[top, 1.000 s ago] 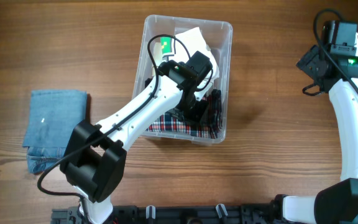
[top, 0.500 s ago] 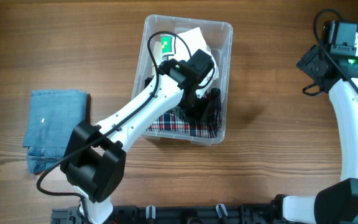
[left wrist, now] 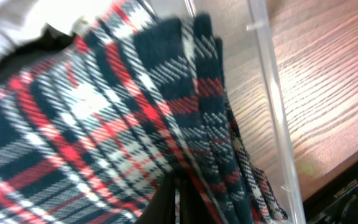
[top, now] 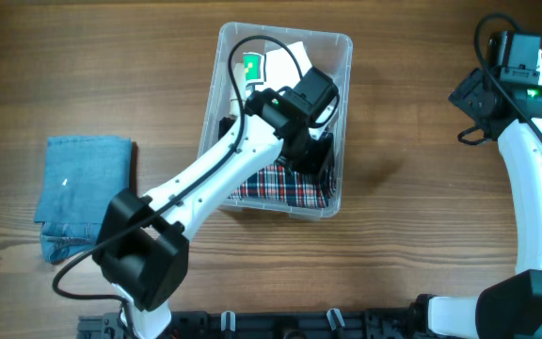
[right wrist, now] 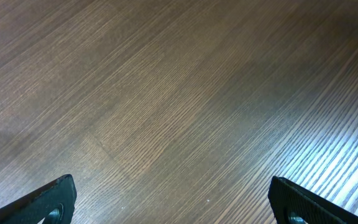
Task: Pack container
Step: 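Press the plaid garment down and tuck its edges with the left gripper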
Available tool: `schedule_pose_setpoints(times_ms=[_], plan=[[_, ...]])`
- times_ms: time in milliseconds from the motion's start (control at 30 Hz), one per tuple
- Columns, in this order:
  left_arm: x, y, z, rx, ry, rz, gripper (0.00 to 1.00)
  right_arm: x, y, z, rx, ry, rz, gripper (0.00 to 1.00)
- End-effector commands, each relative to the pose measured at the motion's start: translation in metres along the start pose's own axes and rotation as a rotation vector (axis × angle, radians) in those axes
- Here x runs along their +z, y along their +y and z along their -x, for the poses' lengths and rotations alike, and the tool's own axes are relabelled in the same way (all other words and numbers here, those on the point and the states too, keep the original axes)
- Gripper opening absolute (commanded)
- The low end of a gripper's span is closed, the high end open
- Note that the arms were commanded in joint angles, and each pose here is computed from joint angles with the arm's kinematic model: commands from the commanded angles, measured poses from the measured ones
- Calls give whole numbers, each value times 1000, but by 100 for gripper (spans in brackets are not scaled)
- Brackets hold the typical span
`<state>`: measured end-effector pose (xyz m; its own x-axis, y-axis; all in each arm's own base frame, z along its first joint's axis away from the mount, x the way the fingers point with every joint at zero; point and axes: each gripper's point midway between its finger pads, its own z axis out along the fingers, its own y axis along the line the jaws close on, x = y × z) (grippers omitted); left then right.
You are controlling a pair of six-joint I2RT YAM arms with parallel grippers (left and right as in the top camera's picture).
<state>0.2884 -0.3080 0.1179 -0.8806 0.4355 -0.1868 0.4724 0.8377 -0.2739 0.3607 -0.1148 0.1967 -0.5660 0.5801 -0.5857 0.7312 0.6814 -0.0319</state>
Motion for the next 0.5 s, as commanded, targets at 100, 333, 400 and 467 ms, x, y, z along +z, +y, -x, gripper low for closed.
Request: schedule_pose_setpoints(times_ms=[100,333,400,467], plan=[[34,-5,-20,-40,133,5,5,5,-3,-2,3,3,-20,100],[58,3,-30,-56,201,28,4,5,-3,-2,2,3,-20,100],[58,3,-30,-56,203,29,4,5,-3,-2,2,3,-20,100],[58,6,-30,-56,204,44,4,5,-3,-2,2,3,-20,100]])
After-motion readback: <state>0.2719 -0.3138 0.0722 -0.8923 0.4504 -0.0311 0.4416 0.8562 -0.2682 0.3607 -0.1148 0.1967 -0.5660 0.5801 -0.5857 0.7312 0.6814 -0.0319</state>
